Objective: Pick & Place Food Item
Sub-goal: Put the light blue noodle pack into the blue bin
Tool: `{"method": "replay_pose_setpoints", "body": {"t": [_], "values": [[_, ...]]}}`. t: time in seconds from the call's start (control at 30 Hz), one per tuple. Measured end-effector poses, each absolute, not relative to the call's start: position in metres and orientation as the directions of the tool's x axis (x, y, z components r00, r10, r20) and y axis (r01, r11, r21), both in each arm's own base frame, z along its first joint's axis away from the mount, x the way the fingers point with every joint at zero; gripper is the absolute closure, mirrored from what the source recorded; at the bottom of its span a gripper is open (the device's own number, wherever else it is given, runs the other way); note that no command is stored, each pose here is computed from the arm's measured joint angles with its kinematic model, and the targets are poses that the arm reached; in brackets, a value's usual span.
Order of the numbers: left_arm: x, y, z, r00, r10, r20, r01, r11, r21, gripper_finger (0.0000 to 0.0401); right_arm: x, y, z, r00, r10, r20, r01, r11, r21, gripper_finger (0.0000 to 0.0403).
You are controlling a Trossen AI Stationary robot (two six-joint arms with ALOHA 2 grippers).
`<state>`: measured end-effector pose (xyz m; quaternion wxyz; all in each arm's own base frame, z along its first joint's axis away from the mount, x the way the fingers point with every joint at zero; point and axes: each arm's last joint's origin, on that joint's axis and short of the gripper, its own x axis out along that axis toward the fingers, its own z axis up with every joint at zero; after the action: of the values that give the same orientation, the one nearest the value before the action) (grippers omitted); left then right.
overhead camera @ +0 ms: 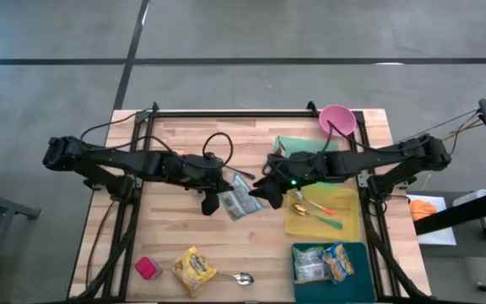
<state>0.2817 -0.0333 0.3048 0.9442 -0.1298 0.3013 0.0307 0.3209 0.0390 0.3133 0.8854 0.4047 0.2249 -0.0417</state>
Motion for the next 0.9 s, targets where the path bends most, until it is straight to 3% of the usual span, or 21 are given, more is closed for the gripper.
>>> {"method": "replay_pose_setpoints", "body": {"t": [0.23,0.43,0.9], "values": [[0.282,-0.035,0.305,0.817,-0.027,-0.577,-0.098,0.978,-0.184,0.04,0.329,0.024,0.318,0.917,0.077,-0.391,0.26,0.628,0.733,0.0175],[0.286,-0.036,0.309,0.851,-0.037,-0.524,-0.067,0.982,-0.179,0.04,0.344,0.011,0.318,0.906,0.171,-0.388,0.215,0.605,0.767,0.0175],[0.289,-0.043,0.309,0.846,-0.078,-0.527,-0.031,0.98,-0.196,0.04,0.36,-0.001,0.322,0.856,0.15,-0.494,0.277,0.674,0.685,0.0175]]}}
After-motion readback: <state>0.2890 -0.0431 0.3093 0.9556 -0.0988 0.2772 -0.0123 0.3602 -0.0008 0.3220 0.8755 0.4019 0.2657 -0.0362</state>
